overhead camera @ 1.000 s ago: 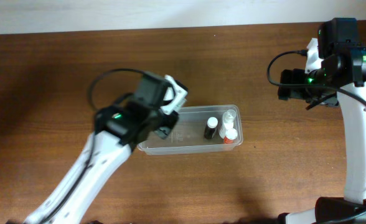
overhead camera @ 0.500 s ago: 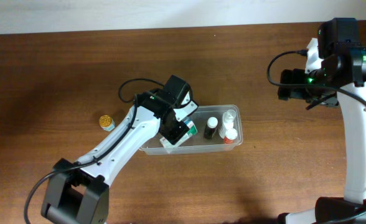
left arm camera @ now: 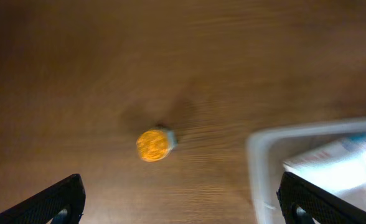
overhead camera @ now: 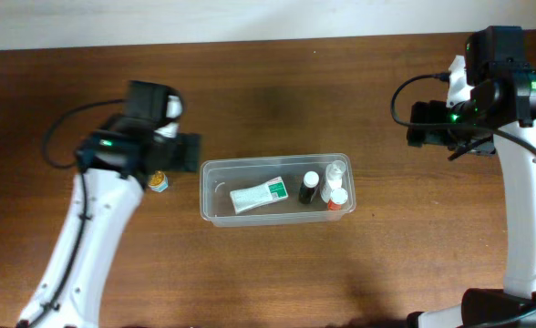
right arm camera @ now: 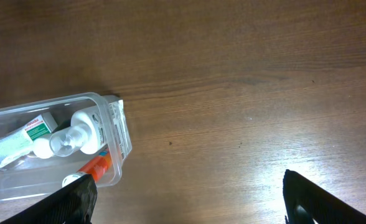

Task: Pack container
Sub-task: 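Move left gripper to the amber jar and grasp it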

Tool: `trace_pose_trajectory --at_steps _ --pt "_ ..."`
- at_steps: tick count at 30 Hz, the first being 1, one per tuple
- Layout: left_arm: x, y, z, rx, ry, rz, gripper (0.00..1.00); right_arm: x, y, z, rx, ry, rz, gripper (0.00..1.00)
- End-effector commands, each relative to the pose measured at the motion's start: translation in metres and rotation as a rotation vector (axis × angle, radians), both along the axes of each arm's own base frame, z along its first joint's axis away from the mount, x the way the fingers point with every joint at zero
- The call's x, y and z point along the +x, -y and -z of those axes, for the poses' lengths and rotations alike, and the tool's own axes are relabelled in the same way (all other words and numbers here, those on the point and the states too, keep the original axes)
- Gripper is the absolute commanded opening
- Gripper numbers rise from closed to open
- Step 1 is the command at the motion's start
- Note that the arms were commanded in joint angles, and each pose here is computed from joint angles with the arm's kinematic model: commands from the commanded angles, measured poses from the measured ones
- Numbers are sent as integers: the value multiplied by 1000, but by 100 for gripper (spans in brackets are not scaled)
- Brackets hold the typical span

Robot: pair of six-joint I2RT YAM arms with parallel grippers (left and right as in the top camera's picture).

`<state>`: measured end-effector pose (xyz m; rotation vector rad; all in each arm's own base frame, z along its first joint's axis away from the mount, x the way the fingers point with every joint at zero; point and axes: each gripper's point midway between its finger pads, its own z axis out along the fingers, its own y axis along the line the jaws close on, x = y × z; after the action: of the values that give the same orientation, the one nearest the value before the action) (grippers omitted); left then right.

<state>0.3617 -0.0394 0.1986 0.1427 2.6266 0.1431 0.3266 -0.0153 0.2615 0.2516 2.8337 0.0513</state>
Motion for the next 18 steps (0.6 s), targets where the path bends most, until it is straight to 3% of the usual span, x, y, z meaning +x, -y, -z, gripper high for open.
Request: trace_pose_trajectory --at_steps 1,10,18 --pt "8 -31 34 -119 -99 -165 99 -1 1 0 4 0 -5 87" --pt "9 -59 127 -170 -359 -266 99 -2 1 3 4 -5 -5 87" --pt "8 -59 176 -161 -468 -274 99 -2 1 3 4 -5 -4 87"
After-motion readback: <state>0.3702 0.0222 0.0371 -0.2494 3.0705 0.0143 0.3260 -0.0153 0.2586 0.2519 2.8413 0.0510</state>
